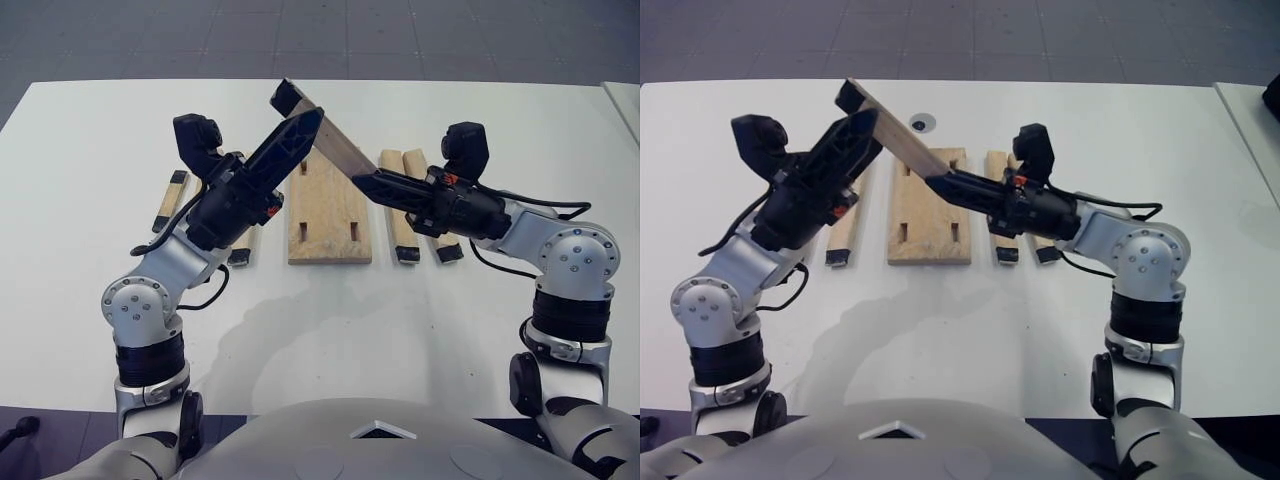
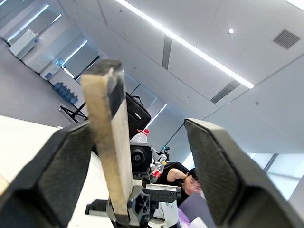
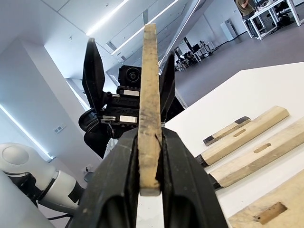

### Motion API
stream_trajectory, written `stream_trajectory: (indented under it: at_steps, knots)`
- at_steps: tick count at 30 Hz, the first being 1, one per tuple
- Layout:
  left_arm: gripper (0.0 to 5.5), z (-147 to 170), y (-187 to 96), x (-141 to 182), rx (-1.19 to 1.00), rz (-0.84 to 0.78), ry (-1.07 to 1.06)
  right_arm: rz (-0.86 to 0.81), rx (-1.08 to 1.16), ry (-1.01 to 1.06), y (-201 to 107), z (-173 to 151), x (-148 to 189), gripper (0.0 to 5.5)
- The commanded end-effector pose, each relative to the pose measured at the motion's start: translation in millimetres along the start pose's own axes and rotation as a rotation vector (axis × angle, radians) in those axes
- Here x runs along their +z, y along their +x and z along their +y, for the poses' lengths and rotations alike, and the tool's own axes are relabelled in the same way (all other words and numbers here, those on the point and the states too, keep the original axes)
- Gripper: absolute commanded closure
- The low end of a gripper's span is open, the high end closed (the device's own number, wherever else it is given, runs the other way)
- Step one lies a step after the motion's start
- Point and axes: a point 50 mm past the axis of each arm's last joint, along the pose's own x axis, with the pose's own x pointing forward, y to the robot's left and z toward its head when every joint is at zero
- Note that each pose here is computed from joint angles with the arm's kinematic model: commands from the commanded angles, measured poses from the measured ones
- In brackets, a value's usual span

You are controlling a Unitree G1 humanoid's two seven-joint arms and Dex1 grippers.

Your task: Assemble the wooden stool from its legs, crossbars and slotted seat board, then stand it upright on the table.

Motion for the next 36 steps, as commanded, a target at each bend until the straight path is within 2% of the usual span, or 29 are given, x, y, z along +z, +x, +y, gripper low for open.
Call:
stream_trajectory:
  at_steps: [1, 13, 18, 19, 25, 29, 36]
  knots:
    - [2.93, 1, 0, 2, 0.002, -0.017, 0.105, 0.006, 0.033, 0.055, 2, 3, -5, 5.08]
    - [4.95, 9, -2, 0, 0.016, -0.005, 0.103, 0.013, 0.026, 0.084, 4, 4, -7, 5.08]
    - [5.00, 15, -6, 1, 0.047, 0.007, 0.099, 0.017, 0.025, 0.086, 3, 5, -8, 5.08]
    - [5.00, 16, -7, 2, 0.054, 0.008, 0.100, 0.023, 0.022, 0.077, 2, 6, -8, 4.71]
    - [5.07, 20, -15, 21, 0.097, -0.041, 0.158, 0.033, -0.080, 0.044, -9, -1, -10, 3.77]
    - [5.08, 29, -28, 43, 0.217, -0.098, 0.277, 0.038, -0.163, 0.048, -22, -8, -18, 3.24]
    - [5.08, 71, -79, 57, 0.762, -0.029, 0.764, 0.078, -0.229, 0.040, -34, -5, -46, 2.20]
